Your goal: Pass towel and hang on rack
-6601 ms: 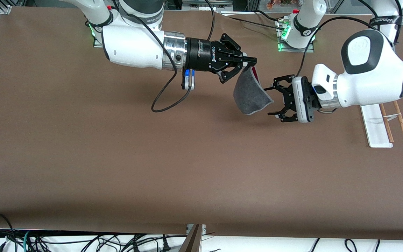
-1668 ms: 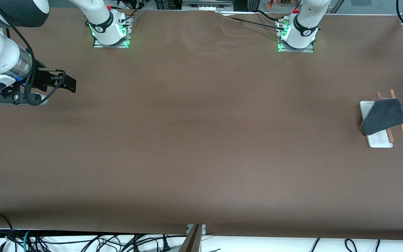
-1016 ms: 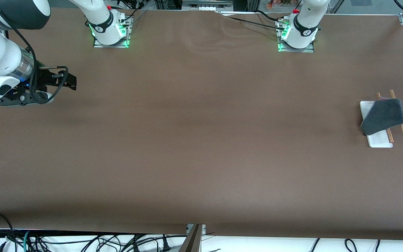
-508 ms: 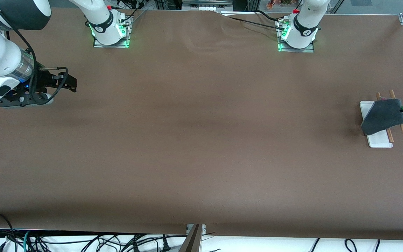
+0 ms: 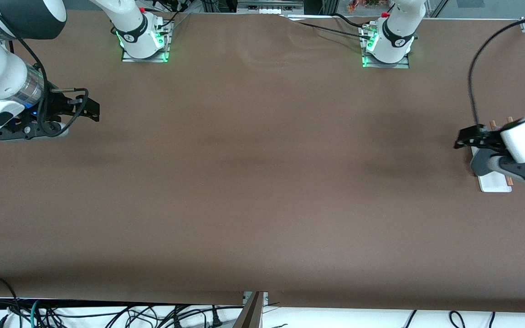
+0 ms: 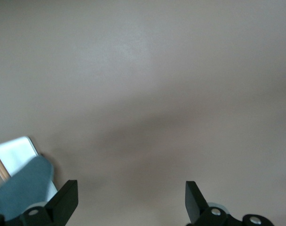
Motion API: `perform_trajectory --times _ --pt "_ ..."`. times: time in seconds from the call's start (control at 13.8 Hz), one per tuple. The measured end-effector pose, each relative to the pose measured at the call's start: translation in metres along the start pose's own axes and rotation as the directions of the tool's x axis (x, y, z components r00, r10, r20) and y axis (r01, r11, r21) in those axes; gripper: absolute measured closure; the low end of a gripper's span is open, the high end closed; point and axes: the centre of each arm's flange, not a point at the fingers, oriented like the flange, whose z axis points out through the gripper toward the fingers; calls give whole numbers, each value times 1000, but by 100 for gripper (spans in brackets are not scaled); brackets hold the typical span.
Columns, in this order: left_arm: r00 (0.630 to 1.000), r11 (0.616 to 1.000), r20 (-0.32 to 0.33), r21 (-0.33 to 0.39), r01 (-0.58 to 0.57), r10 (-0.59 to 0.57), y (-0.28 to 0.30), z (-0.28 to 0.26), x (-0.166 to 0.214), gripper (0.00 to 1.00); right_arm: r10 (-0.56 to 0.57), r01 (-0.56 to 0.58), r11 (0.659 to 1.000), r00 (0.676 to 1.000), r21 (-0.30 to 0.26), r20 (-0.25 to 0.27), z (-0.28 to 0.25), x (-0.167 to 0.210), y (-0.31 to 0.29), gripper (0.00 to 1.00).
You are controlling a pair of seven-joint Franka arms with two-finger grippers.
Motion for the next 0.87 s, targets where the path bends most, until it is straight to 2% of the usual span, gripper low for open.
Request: perform_trajectory --times 0.15,0.36,0.65,0.87 --pt "993 993 2 2 121 -121 20 -5 -8 0 0 0 1000 1000 0 0 0 0 0 0" --pt "978 977 -19 47 210 -209 10 -19 -37 0 1 -1 1000 1000 0 0 0 0 1 0" --pt "970 975 -128 63 214 -204 21 -18 -65 0 3 -3 1000 1000 0 1 1 0 2 0" --pt "970 977 -146 65 205 -194 32 -8 -73 0 3 -3 1000 1000 0 3 2 1 2 0"
